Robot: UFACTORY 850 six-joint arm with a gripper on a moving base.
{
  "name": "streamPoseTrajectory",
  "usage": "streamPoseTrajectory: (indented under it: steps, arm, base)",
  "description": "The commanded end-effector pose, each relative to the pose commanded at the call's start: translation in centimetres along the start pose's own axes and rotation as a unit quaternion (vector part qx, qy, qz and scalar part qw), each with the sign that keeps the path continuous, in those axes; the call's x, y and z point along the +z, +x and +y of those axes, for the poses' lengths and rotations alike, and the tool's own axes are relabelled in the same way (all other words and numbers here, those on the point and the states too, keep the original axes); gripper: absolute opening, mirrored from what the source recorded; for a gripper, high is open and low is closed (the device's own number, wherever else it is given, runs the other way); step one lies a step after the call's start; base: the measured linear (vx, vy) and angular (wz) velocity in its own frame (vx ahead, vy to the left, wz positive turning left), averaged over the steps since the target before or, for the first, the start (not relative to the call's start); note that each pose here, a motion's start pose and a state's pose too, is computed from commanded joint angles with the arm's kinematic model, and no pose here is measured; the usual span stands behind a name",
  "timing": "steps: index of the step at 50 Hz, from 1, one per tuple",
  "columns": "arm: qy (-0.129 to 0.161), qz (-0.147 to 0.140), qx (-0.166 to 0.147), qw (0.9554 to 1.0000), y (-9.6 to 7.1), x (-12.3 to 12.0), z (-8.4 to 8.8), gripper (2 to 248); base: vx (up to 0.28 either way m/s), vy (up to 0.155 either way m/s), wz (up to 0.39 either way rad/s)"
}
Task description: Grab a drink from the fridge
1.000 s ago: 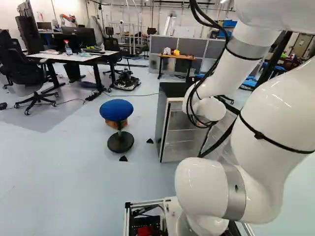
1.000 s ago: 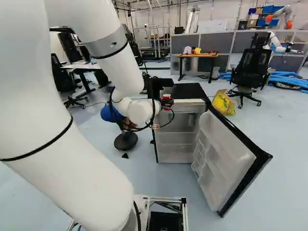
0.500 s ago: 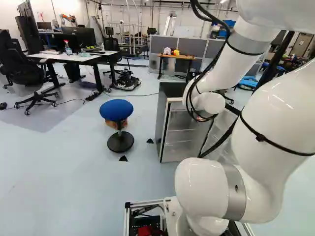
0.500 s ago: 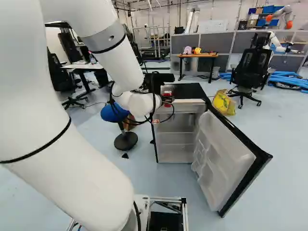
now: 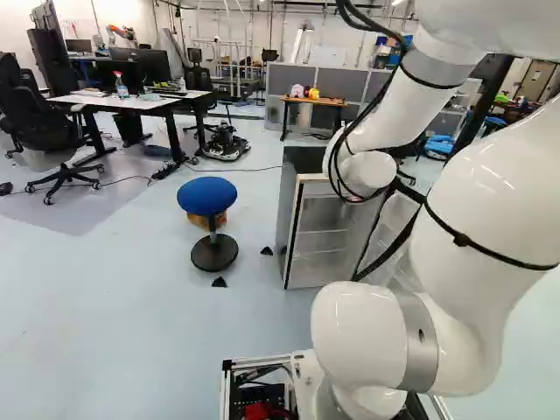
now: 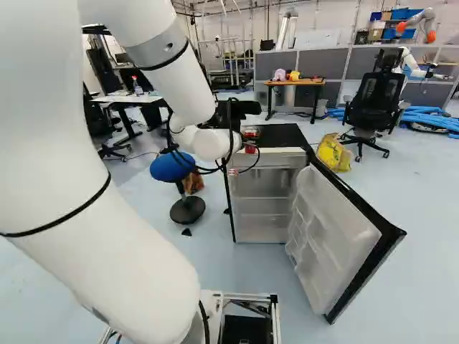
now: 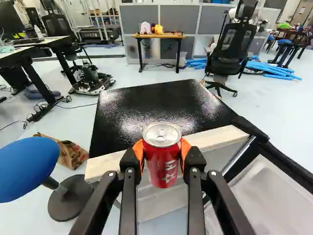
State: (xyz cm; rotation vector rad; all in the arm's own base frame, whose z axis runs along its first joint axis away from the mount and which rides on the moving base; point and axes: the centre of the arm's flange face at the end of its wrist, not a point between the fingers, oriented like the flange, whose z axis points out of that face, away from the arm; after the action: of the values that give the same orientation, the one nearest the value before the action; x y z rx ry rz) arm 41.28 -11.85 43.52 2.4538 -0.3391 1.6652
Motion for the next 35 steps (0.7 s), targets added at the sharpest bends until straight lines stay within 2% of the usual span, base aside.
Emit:
streamPoseTrajectory:
  steps: [24,35]
  arm:
    - [0.002,-0.023,0.009,0.9997,1.2,3.2,-1.0,95]
    - [0.002,-0.024,0.014,0.9996,1.8,4.8,-1.4,95]
  base:
    - [0.0,0.0,0.0]
    - [0.0,0.0,0.0]
